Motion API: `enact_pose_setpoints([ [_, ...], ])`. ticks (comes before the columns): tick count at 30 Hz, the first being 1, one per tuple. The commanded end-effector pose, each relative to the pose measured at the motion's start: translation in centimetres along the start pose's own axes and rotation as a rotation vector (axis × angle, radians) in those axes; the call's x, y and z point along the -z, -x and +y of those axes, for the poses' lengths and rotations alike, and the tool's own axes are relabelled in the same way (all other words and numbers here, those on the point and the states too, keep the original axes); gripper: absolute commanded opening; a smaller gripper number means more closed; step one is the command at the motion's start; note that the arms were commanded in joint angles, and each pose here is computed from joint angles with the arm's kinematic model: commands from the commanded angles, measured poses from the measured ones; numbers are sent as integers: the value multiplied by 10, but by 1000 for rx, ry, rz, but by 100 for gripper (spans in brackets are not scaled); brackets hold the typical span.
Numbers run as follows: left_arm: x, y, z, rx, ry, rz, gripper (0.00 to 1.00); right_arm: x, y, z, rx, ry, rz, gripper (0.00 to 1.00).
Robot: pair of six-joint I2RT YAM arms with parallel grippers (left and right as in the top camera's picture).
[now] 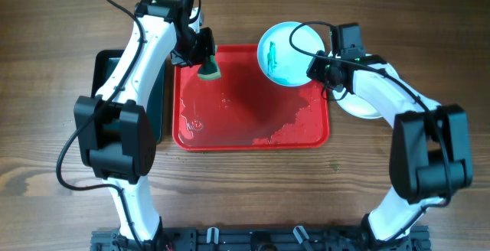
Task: Clean dirty plates on tray and stack at the side
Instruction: 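Grasp the top plate rim with the right gripper and pull it to the tray center, then scrub the third plate with the sponge in the left gripper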
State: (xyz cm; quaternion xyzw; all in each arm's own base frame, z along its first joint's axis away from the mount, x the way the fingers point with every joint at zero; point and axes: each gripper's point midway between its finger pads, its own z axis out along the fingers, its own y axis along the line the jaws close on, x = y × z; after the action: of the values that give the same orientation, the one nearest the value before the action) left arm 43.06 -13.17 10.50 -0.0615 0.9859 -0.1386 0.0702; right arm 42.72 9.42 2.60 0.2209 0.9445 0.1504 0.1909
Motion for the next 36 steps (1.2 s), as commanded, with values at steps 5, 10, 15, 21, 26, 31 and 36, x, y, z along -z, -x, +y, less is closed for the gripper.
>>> enact_pose_setpoints([
  [5,7,2,1,12,4,-19,4,-18,-41,5,-12,58,206,4],
  [10,7,4,0,11,1,-27,4,25,-73,8,122,50,329,4],
  [15,7,5,0,10,0,-29,4,46,-60,3,326,-32,227,53],
  [21,7,5,0,10,1,-29,4,6,-31,10,525,-16,107,59],
  [26,7,5,0,10,1,-30,4,-20,-48,11,618,58,179,23],
  [31,7,6,0,9,-1,-33,4,-19,-59,6,556,49,235,4],
  [36,7,10,-2,3,-6,-52,4,-6,-94,39,237,217,409,4],
])
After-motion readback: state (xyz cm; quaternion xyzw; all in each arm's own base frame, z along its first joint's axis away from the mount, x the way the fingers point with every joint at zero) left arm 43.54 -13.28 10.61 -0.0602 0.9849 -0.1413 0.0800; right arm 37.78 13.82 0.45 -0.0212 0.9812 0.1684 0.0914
